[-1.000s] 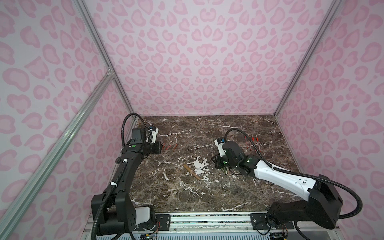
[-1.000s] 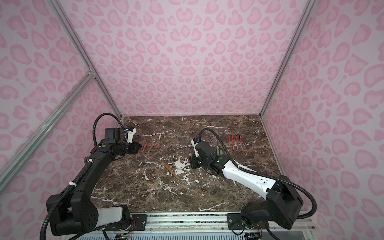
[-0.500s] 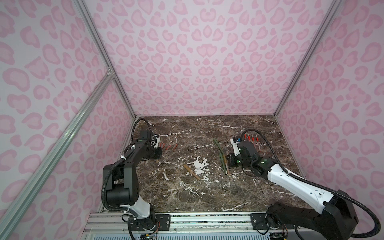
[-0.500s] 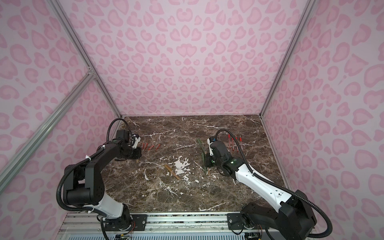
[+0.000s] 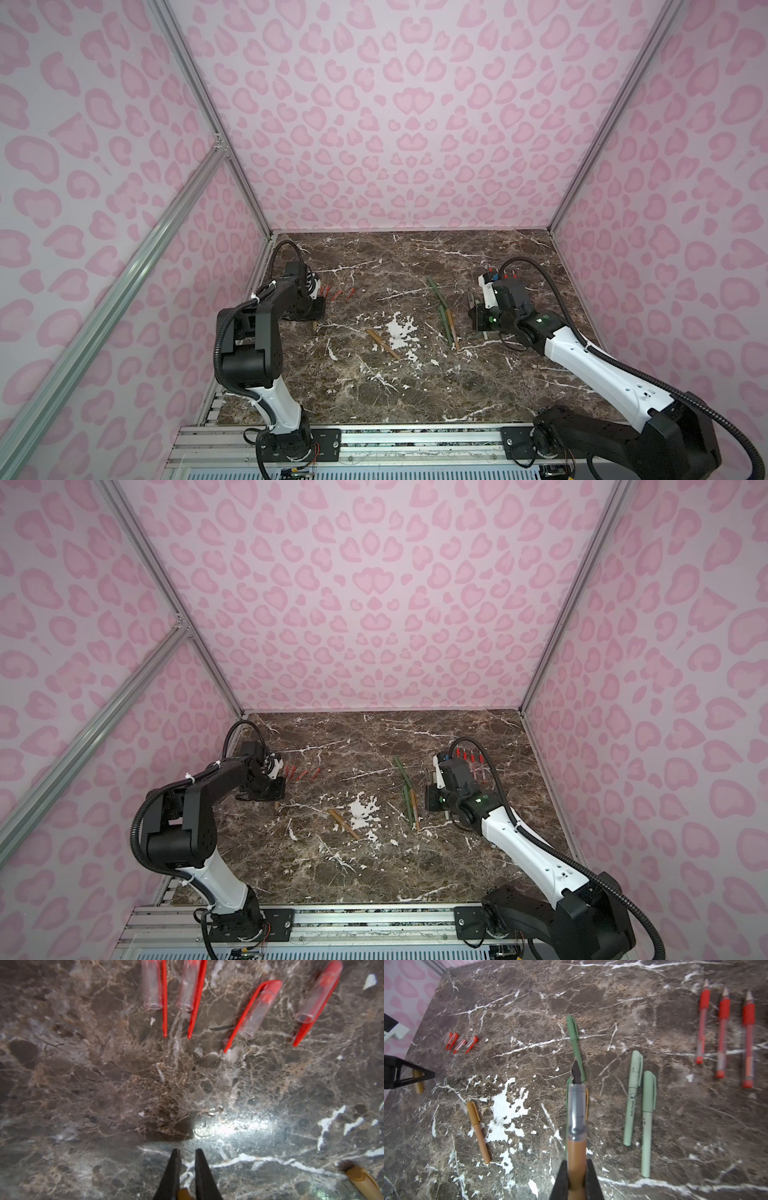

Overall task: Open the pen caps
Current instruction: 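Lower the tan cap near the red caps while the right carries the pen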

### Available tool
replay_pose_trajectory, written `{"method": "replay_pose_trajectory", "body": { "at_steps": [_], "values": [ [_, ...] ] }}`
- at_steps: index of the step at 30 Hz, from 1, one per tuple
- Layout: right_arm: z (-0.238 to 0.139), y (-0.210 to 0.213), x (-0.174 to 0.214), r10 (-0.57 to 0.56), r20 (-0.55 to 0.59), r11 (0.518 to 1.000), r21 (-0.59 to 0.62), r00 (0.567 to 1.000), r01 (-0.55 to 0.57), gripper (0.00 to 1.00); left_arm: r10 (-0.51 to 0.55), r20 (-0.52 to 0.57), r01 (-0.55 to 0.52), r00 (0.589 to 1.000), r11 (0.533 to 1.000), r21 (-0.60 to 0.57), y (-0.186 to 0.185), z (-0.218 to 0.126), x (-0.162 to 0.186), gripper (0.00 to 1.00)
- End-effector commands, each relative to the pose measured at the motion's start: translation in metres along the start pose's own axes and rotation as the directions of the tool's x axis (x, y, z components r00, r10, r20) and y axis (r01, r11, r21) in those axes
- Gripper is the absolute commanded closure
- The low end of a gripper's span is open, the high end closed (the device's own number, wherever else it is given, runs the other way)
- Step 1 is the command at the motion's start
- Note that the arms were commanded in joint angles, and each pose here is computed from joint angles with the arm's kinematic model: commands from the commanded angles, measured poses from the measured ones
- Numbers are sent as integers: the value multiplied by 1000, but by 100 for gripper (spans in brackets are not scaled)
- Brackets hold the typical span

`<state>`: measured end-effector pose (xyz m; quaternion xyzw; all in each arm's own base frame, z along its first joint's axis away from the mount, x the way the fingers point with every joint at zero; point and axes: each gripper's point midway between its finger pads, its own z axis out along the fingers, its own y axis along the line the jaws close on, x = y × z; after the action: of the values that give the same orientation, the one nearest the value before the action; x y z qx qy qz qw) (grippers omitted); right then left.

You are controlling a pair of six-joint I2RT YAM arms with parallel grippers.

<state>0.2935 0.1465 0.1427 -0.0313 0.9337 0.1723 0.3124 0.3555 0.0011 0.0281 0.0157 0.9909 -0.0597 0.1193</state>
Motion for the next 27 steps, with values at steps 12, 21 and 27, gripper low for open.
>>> {"method": "replay_pose_trajectory", "body": {
  "at_steps": [12, 21, 27],
  "values": [
    [-17, -50, -6, 81, 22, 993, 83, 996, -83, 100, -9, -38, 8, 999, 1000, -28, 6, 9, 6, 67],
    [-22, -102, 2, 126, -31, 971, 207, 992, -117, 100, -11, 51, 11, 999, 1000, -2, -5, -20, -5, 51],
    [-21, -134, 6, 139, -58, 939, 324, 989, -113, 100, 19, 187, -29, 982, 998, 48, -24, -56, -13, 41]
  ]
}}
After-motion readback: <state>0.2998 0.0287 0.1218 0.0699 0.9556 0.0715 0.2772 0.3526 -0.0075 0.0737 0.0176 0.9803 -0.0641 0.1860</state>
